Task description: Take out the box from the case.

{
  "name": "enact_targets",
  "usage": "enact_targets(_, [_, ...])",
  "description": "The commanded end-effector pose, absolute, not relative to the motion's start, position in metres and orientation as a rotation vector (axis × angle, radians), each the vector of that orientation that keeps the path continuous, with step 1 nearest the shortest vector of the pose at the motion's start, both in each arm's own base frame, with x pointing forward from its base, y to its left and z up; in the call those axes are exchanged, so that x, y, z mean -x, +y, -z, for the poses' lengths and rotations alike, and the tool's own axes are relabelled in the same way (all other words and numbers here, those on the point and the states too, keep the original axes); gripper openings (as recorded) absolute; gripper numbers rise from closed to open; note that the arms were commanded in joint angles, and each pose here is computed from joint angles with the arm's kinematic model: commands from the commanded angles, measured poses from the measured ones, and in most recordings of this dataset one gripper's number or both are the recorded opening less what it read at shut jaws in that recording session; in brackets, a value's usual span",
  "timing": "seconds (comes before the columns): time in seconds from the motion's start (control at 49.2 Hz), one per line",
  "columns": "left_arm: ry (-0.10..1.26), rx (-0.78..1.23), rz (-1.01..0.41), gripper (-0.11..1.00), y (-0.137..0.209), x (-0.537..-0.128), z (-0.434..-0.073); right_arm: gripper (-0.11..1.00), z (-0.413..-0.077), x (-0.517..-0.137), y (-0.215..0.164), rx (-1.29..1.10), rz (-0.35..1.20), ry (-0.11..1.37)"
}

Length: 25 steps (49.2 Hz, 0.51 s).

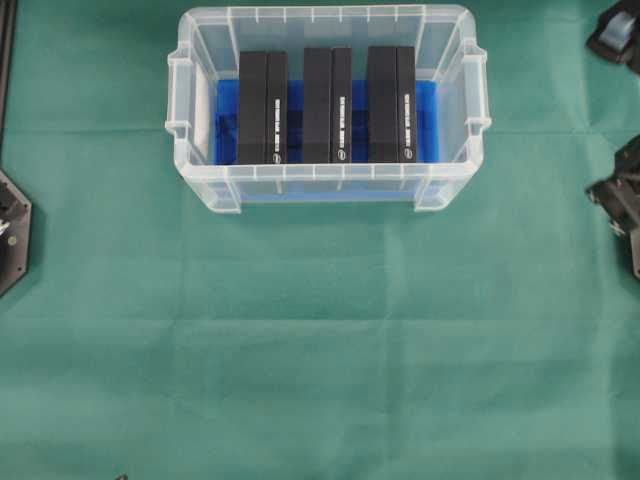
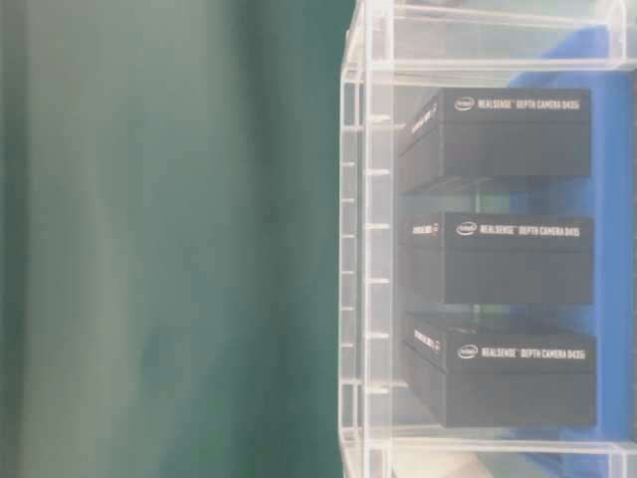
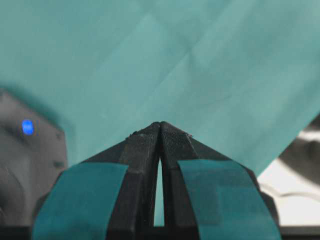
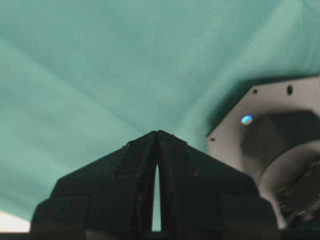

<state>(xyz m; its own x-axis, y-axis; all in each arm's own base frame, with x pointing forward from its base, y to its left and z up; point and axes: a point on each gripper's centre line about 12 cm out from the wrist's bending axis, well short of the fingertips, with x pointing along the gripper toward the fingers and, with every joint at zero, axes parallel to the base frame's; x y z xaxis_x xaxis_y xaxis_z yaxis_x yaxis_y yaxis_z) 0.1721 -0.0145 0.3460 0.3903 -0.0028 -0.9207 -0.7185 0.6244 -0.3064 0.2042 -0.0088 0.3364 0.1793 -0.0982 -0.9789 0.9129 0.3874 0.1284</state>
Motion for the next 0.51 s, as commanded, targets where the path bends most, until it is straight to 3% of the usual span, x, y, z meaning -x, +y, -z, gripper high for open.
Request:
enact_targets(0.0, [1.073,0.876,-0.616,0.02,-0.011,-0.170,-0.352,0.02,-0.345,-0.205,-0.012,-0.969,0.936,1.092])
enact_targets(0.183, [1.043,1.004,-0.785,0.02,-0.005,-0.168,-0.350,0.02,-0.345,-0.204,-0.015,-1.100,1.074,1.001])
enact_targets(0.488, [1.037,1.013,-0.831,0.02,0.000,-0.173,-0.349,0.02,-0.343,-0.210,-0.016,-1.098,1.087,1.009])
